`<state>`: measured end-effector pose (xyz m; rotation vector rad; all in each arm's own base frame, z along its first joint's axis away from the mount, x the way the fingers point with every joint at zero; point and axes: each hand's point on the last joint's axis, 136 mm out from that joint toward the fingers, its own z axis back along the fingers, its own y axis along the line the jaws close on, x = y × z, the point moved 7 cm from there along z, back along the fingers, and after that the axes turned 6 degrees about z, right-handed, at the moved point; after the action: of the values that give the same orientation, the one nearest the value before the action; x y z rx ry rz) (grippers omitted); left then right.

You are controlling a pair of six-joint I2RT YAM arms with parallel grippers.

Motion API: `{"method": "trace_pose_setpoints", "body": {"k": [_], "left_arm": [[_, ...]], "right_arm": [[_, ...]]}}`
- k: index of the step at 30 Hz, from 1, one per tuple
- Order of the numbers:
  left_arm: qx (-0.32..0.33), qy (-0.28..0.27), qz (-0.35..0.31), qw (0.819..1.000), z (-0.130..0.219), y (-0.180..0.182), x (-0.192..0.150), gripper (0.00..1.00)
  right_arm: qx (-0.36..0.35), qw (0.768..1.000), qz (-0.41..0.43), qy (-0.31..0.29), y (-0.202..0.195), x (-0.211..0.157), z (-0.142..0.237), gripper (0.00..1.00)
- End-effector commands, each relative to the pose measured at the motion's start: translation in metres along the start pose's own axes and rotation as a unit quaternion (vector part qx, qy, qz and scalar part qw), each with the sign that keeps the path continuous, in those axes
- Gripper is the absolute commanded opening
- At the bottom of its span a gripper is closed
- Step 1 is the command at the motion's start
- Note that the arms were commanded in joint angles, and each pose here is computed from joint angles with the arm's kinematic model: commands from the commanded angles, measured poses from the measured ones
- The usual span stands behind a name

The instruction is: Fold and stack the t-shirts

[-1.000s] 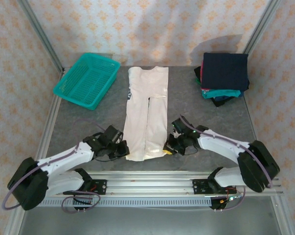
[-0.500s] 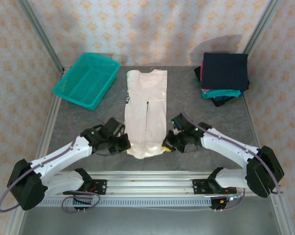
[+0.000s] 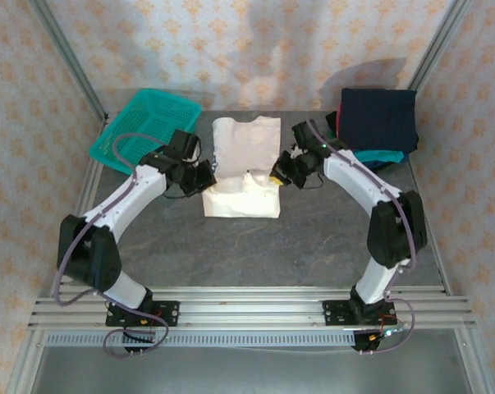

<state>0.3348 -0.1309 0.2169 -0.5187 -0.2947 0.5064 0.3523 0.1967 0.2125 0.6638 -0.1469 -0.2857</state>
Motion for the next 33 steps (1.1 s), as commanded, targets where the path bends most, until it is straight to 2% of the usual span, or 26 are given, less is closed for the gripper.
{"method": "trace_pose_setpoints", "body": {"k": [1, 14, 20, 21, 22, 24, 25, 27, 29, 33], "left_arm": [[0.007, 0.008, -0.023, 1.0, -0.002, -0.001, 0.018, 0.0], [0.019, 0.022, -0.015, 0.999, -0.052, -0.007, 0.078, 0.0], [0.041, 0.033, -0.01, 0.999, -0.085, -0.008, 0.1, 0.0], [0.041, 0.032, -0.006, 0.999, -0.09, -0.008, 0.105, 0.0], [0.033, 0.031, -0.004, 0.999, -0.094, -0.012, 0.111, 0.09], [0.017, 0.022, 0.0, 1.0, -0.097, -0.024, 0.124, 0.3], [0.007, 0.013, 0.001, 1.0, -0.095, -0.034, 0.132, 0.41], [-0.019, -0.009, 0.005, 1.0, -0.082, -0.055, 0.146, 0.48], [-0.061, -0.046, 0.002, 0.997, -0.055, -0.082, 0.161, 0.52], [-0.103, -0.126, -0.002, 0.987, 0.007, -0.112, 0.175, 0.56]], "right_arm": [[-0.023, 1.0, 0.01, 0.019, -0.006, 0.016, -0.006, 0.0], [-0.042, 0.999, -0.01, 0.009, -0.015, 0.076, -0.029, 0.0], [-0.044, 0.998, -0.037, 0.009, -0.028, 0.104, -0.056, 0.0], [-0.038, 0.998, -0.042, 0.003, -0.029, 0.111, -0.062, 0.03], [-0.03, 0.998, -0.051, -0.007, -0.03, 0.121, -0.068, 0.07], [0.012, 0.996, -0.081, -0.023, -0.029, 0.15, -0.078, 0.29], [0.042, 0.994, -0.093, -0.038, -0.024, 0.167, -0.08, 0.32], [0.125, 0.985, -0.087, -0.079, 0.003, 0.198, -0.067, 0.38], [0.177, 0.974, -0.072, -0.123, 0.032, 0.219, -0.034, 0.41], [0.197, 0.967, 0.006, -0.162, 0.077, 0.207, 0.039, 0.48]]}}
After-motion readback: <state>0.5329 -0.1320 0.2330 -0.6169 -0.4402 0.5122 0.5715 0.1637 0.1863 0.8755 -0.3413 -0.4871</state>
